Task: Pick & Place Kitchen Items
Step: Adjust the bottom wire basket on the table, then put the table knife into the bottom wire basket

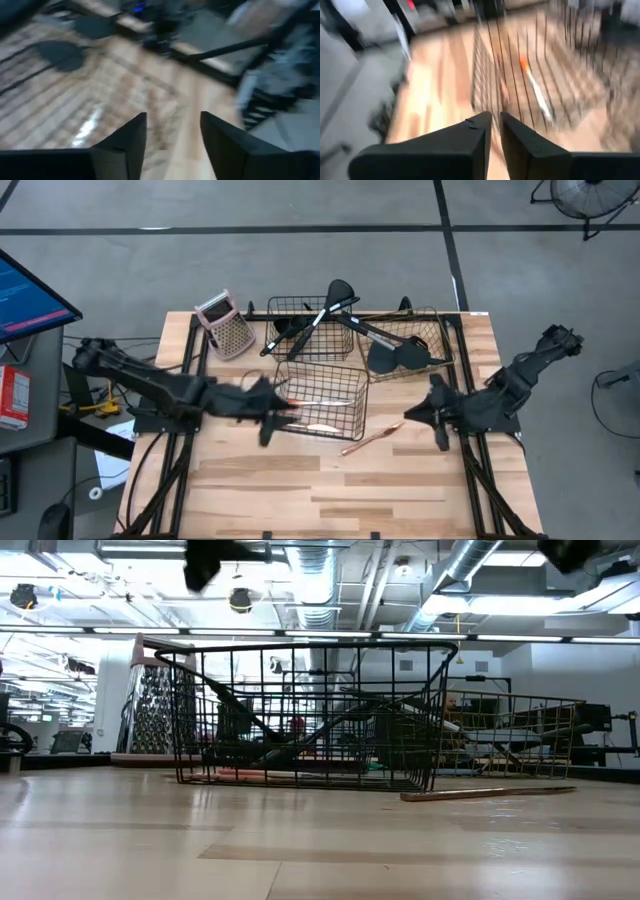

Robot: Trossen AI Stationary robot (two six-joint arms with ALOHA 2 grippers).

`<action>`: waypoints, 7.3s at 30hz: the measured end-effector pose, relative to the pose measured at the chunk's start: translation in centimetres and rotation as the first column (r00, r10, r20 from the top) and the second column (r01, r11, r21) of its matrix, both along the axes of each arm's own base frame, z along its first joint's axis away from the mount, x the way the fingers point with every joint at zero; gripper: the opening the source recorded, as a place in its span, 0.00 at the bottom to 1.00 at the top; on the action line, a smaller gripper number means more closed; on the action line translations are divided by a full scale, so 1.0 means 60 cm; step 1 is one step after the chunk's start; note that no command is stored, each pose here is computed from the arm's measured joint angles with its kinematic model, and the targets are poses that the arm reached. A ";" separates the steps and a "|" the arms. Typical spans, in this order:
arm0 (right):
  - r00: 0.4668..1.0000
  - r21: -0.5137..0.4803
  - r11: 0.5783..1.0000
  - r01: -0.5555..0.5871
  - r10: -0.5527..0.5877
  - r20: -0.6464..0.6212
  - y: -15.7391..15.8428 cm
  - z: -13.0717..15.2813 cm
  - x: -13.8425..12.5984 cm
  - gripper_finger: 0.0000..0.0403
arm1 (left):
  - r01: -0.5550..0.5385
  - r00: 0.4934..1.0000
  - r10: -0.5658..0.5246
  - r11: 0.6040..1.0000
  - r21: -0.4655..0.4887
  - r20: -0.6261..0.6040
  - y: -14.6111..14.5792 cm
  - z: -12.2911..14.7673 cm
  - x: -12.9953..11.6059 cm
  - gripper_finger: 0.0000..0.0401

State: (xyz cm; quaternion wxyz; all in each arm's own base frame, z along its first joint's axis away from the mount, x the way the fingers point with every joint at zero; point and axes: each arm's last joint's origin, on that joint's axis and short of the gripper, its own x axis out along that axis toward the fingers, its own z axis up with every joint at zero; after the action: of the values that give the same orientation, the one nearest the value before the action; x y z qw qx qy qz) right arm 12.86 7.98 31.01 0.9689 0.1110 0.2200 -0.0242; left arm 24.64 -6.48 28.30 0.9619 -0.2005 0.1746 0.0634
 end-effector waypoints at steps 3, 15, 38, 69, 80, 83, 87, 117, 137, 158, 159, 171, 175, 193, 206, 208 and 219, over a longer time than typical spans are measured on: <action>0.986 -0.001 1.000 -0.001 0.001 -0.164 0.011 -0.030 0.008 0.07 | 0.087 0.996 -0.087 0.996 -0.003 0.029 -0.040 0.014 -0.025 0.32; 0.925 -0.106 0.983 -0.148 0.099 -0.368 0.097 -0.121 0.089 0.01 | 0.066 0.984 -0.075 0.996 -0.058 -0.165 -0.191 -0.115 -0.020 0.00; 0.916 -0.198 0.972 -0.129 0.040 -0.400 0.028 -0.205 0.232 0.01 | -0.183 0.965 0.160 0.978 -0.098 -0.206 -0.142 -0.205 0.066 0.00; 0.607 -0.298 0.946 0.130 -0.314 -0.730 0.022 -0.291 0.102 0.00 | 0.003 0.988 -0.002 1.000 -0.006 0.154 -0.213 -0.069 -0.009 0.00; 0.701 -0.163 0.987 0.009 -0.122 -0.702 0.080 -0.306 0.162 0.00 | 0.022 0.989 -0.021 1.000 -0.002 0.145 -0.214 -0.070 -0.010 0.00; 0.762 -0.067 0.993 -0.096 0.030 -0.647 0.104 -0.286 0.185 0.00 | 0.029 0.990 -0.029 1.000 0.000 0.139 -0.214 -0.074 -0.012 0.00; 0.825 -0.045 0.980 -0.195 0.139 -0.547 0.122 -0.268 0.206 0.00 | 0.036 0.993 -0.037 0.999 0.012 0.116 -0.210 -0.089 -0.016 0.03; 0.965 -0.056 0.998 0.032 -0.045 -0.259 0.081 -0.091 0.107 0.00 | -0.085 0.996 0.091 0.976 0.200 -0.020 -0.225 -0.300 0.110 0.48; 0.962 -0.059 0.998 0.024 -0.039 -0.268 0.081 -0.091 0.103 0.00 | -0.135 0.989 0.143 0.975 0.178 -0.032 -0.168 -0.309 0.151 0.62; 0.962 -0.035 0.999 0.038 -0.046 -0.268 0.081 -0.091 0.103 0.00 | -0.094 0.993 0.108 0.960 0.263 -0.038 -0.201 -0.338 0.185 0.58; 0.962 -0.035 0.999 0.034 -0.042 -0.269 0.083 -0.091 0.102 0.00 | -0.106 0.992 0.120 0.958 0.268 -0.036 -0.199 -0.338 0.186 0.58; 0.962 -0.034 0.999 0.028 -0.036 -0.269 0.085 -0.091 0.101 0.00 | -0.156 0.978 0.191 0.938 0.310 -0.086 -0.197 -0.408 0.181 0.49; 0.962 -0.024 0.999 0.031 -0.036 -0.271 0.085 -0.091 0.101 0.00 | -0.170 0.969 0.218 0.929 0.328 -0.114 -0.194 -0.420 0.176 0.32; 0.969 0.016 1.000 0.017 -0.013 -0.246 0.079 -0.076 0.091 0.00 | -0.108 0.981 0.140 0.967 0.232 -0.130 -0.201 -0.380 0.177 0.06; 0.999 0.104 0.994 0.045 -0.042 -0.032 0.035 -0.004 0.033 0.00 | -0.013 0.989 0.044 0.977 0.215 -0.143 -0.220 -0.337 0.166 0.06; 0.998 0.107 0.993 0.055 -0.055 -0.002 0.031 0.003 0.024 0.00 | -0.010 0.990 0.040 0.976 0.216 -0.137 -0.226 -0.335 0.164 0.06; 0.993 0.081 0.994 0.069 -0.076 0.087 0.030 0.019 -0.005 0.00 | -0.023 0.995 0.043 0.978 0.209 -0.092 -0.235 -0.277 0.157 0.02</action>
State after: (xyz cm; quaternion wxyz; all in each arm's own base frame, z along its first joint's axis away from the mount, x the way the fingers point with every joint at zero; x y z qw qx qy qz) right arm 12.57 9.79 32.16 0.9712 0.1576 0.1728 -0.0457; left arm 34.03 -20.60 11.69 0.9669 -0.0985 0.2096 0.1069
